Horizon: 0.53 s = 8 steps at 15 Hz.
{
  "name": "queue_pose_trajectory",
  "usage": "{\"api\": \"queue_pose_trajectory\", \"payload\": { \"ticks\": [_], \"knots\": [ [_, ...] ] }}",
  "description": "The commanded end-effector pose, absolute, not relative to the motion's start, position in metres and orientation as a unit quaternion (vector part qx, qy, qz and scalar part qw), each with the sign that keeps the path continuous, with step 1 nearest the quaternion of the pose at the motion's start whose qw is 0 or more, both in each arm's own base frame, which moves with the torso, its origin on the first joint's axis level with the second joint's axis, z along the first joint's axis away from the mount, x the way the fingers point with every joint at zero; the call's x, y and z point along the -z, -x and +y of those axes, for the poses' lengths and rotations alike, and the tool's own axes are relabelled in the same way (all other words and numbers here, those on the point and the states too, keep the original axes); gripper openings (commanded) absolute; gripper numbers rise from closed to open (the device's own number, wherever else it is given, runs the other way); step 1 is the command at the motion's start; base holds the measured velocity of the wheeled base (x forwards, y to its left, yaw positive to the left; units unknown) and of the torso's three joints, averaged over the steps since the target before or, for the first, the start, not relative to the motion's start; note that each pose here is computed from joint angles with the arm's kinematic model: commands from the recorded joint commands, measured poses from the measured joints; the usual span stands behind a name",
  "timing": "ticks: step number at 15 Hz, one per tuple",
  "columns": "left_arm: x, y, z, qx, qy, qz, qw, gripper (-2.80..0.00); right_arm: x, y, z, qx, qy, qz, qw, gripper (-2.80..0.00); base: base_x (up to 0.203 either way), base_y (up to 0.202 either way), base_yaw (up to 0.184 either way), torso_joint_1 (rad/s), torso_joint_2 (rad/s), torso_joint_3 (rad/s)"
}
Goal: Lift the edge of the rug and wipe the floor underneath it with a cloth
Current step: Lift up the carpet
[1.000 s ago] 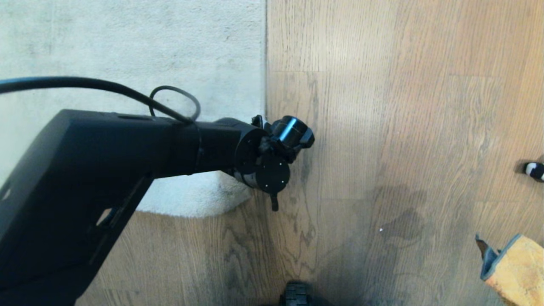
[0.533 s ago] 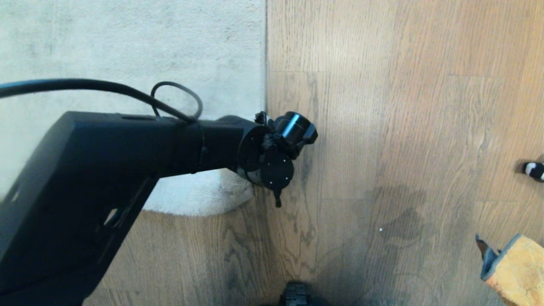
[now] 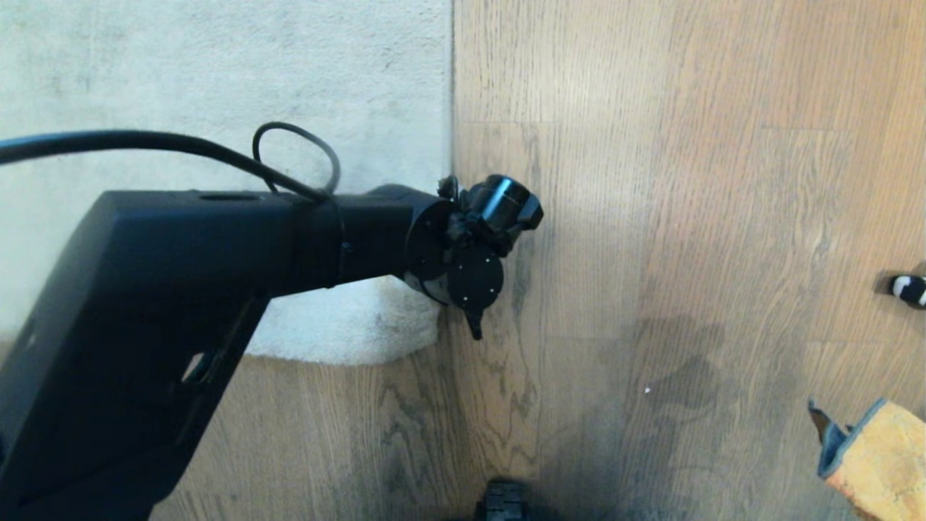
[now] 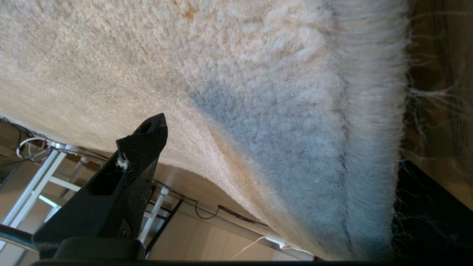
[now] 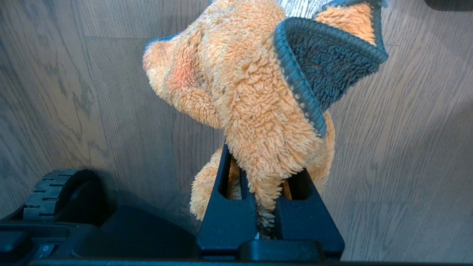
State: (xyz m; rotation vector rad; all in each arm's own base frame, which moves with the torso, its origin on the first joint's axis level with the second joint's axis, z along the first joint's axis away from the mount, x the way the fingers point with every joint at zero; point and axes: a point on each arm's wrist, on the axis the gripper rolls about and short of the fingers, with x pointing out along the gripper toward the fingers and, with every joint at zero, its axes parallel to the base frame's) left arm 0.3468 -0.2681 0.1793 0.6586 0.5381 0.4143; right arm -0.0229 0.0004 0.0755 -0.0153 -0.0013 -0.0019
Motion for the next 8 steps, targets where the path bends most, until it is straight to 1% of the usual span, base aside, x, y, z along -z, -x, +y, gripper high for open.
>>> {"api": "queue_pose_trajectory", "payload": {
  "ticks": [1,4,8],
  "knots": [
    [-0.179,-0.348,-0.266,-0.205,-0.319,0.260,0.888,0.00,-0.075,0.023,0.000,0.001,0.008,0.000,1.000,-2.80,0.000,0.000,0.000,0.000,0.00,0.000],
    [-0.178,-0.345,-0.269,-0.200,-0.323,0.260,0.888,0.00,-0.075,0.023,0.000,0.001,0.008,0.000,1.000,-2.80,0.000,0.000,0.000,0.000,0.00,0.000],
    [-0.176,-0.331,-0.285,-0.179,-0.332,0.255,0.890,0.00,-0.075,0.023,0.000,0.001,0.008,0.000,1.000,-2.80,0.000,0.000,0.000,0.000,0.00,0.000]
  ]
}}
